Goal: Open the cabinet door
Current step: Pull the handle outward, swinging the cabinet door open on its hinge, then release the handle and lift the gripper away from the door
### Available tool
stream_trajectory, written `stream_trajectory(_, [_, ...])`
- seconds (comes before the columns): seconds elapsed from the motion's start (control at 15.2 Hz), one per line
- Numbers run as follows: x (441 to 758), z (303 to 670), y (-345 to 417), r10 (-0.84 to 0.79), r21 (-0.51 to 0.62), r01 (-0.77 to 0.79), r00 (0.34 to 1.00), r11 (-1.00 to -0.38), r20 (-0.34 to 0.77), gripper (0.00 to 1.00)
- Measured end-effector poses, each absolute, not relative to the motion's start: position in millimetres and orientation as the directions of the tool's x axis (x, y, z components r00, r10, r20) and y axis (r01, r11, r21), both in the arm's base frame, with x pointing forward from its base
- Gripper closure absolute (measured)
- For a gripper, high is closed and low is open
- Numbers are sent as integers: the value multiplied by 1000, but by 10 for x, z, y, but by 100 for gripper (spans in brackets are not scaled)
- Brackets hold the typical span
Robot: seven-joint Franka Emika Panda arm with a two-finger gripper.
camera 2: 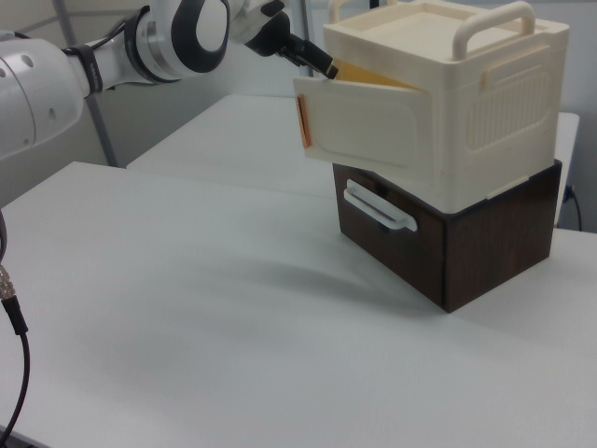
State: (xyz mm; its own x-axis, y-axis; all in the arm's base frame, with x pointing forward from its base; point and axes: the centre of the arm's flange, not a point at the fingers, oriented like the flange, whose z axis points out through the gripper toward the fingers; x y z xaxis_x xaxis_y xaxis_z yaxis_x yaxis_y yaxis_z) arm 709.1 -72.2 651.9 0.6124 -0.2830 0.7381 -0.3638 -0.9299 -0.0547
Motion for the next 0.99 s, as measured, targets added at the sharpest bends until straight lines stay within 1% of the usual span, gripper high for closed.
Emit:
stream_trajectory(0.2, [7027,6475,-753,-263,3,-361,685,-933,679,0])
stream_trajectory(0.26, [6979,6473,-768,-255,30,-358,719,-933,647,0])
stream_trajectory(0.33, [6904,6472,-787,-228,76,-337,771,-938,595,0])
stream_trajectory(0.46, [6707,6500,-821,-142,156,-239,873,-958,466,0])
stream_trajectory(0.59, [6441,6626,-930,-64,164,-128,935,-978,348,0])
stream_trajectory(0.73, [6294,6737,-1018,-44,158,-98,948,-983,317,0])
stream_trajectory(0.86, [6271,6747,-1004,-43,152,-93,950,-984,309,0])
stream_trajectory(0.99, [6275,6672,-952,-53,143,-97,957,-985,284,0])
